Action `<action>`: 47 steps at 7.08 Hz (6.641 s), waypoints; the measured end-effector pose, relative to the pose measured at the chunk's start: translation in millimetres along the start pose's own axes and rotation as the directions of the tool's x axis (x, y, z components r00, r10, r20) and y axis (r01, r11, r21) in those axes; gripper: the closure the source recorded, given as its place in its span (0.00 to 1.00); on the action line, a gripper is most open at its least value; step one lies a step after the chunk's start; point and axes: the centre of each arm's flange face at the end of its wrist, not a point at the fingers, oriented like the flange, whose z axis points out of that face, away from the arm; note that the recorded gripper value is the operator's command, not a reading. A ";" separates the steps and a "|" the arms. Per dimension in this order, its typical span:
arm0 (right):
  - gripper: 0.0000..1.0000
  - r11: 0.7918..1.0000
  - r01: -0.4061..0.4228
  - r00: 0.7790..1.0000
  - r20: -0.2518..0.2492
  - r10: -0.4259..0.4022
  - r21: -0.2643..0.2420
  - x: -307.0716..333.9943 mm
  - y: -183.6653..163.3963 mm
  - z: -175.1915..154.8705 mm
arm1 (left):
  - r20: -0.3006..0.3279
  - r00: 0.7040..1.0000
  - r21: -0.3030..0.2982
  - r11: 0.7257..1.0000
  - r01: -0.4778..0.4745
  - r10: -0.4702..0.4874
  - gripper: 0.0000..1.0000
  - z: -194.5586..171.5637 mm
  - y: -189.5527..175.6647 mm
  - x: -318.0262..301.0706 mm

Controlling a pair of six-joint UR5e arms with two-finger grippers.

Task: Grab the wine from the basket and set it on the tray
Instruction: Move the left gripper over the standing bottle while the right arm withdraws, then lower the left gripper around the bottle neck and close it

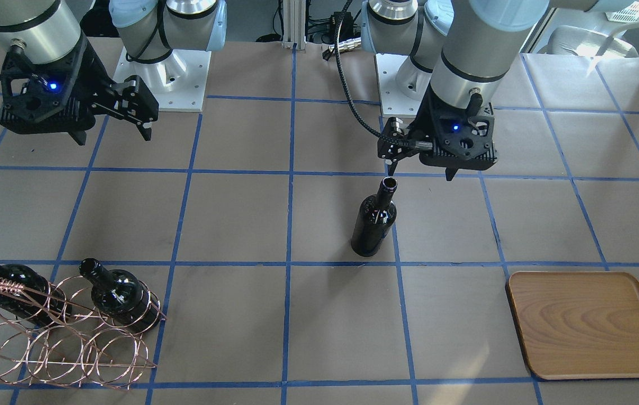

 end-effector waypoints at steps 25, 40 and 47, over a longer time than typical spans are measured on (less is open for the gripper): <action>0.00 0.980 -0.162 0.986 -0.011 0.164 0.114 -24.8 -3.1 -13.1 | -0.001 1.000 -0.056 0.998 -0.023 0.023 0.09 81.6 -10.5 21.6; 0.00 0.979 -0.161 0.986 -0.010 0.164 0.124 -24.9 -3.6 -14.5 | -0.028 1.000 -0.129 0.992 -0.009 0.006 1.00 81.7 -8.5 23.4; 0.00 0.979 -0.161 0.986 -0.008 0.164 0.126 -24.9 -3.8 -14.9 | -0.035 0.999 -0.114 0.993 -0.010 0.006 0.00 67.6 -18.4 24.1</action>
